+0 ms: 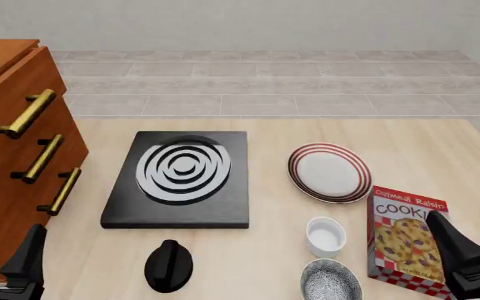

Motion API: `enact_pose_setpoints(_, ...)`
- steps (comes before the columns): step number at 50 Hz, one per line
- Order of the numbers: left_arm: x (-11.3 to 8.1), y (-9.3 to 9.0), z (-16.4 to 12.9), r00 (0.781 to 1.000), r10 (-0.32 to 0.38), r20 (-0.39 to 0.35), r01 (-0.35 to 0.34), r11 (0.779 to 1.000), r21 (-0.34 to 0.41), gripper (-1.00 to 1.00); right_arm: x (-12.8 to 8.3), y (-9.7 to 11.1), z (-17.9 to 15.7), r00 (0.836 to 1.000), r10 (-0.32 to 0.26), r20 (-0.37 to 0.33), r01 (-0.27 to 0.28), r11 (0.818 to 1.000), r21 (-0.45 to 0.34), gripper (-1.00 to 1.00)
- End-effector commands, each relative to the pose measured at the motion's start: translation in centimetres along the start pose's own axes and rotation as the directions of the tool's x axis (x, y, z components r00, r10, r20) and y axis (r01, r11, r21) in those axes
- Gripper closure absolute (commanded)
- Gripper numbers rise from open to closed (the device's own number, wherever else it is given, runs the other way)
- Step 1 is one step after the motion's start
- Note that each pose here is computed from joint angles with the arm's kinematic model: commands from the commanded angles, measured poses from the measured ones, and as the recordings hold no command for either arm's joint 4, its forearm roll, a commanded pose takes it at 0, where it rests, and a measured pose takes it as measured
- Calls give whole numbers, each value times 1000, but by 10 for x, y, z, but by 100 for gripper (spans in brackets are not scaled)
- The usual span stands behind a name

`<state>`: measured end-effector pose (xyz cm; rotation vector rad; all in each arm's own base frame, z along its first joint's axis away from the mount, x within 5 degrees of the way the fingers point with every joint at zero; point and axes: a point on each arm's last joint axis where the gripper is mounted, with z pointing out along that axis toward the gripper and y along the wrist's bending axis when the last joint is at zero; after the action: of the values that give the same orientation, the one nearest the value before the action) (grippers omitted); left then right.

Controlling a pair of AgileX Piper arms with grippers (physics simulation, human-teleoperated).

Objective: Pick the akita bowl next to the ramekin and place it on the plate.

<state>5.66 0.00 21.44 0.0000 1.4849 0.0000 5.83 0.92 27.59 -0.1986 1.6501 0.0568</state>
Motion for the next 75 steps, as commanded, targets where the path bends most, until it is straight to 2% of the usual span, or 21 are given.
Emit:
enact_pose_setpoints(1,0,0,0,1000,0,0,0,1000,0,-100,-5,3,6,997,-45,-59,42,998,-54,-100)
enact_pose_setpoints(16,0,0,0,1000,0,0,0,1000,0,-100,-6,7,16,990,-46,-134,30,993,-116,-100)
enact_pose_setpoints(25,0,0,0,1000,0,0,0,1000,0,-100,-1,13,25,979,-88,-184,54,982,-179,-100)
enact_pose_setpoints(31,0,0,0,1000,0,0,0,1000,0,-100,2,15,33,970,-95,-225,51,980,-191,-100)
enact_pose_setpoints(34,0,0,0,1000,0,0,0,1000,0,-100,1,16,32,969,-105,-222,60,978,-201,-100)
enact_pose_setpoints(39,0,0,0,1000,0,0,0,1000,0,-100,3,18,38,960,-140,-242,86,972,-220,-100)
enact_pose_setpoints(42,0,0,0,1000,0,0,0,1000,0,-100,3,19,42,955,-132,-264,74,972,-221,-100)
enact_pose_setpoints(54,0,0,0,1000,0,0,0,1000,0,-100,15,21,50,933,-167,-318,94,968,-234,-100)
enact_pose_setpoints(57,0,0,0,1000,0,0,0,1000,0,-100,21,22,48,928,-180,-327,100,964,-248,-100)
enact_pose_setpoints(75,0,0,0,1000,0,0,0,1000,0,-100,22,31,58,898,-244,-367,124,939,-321,-100)
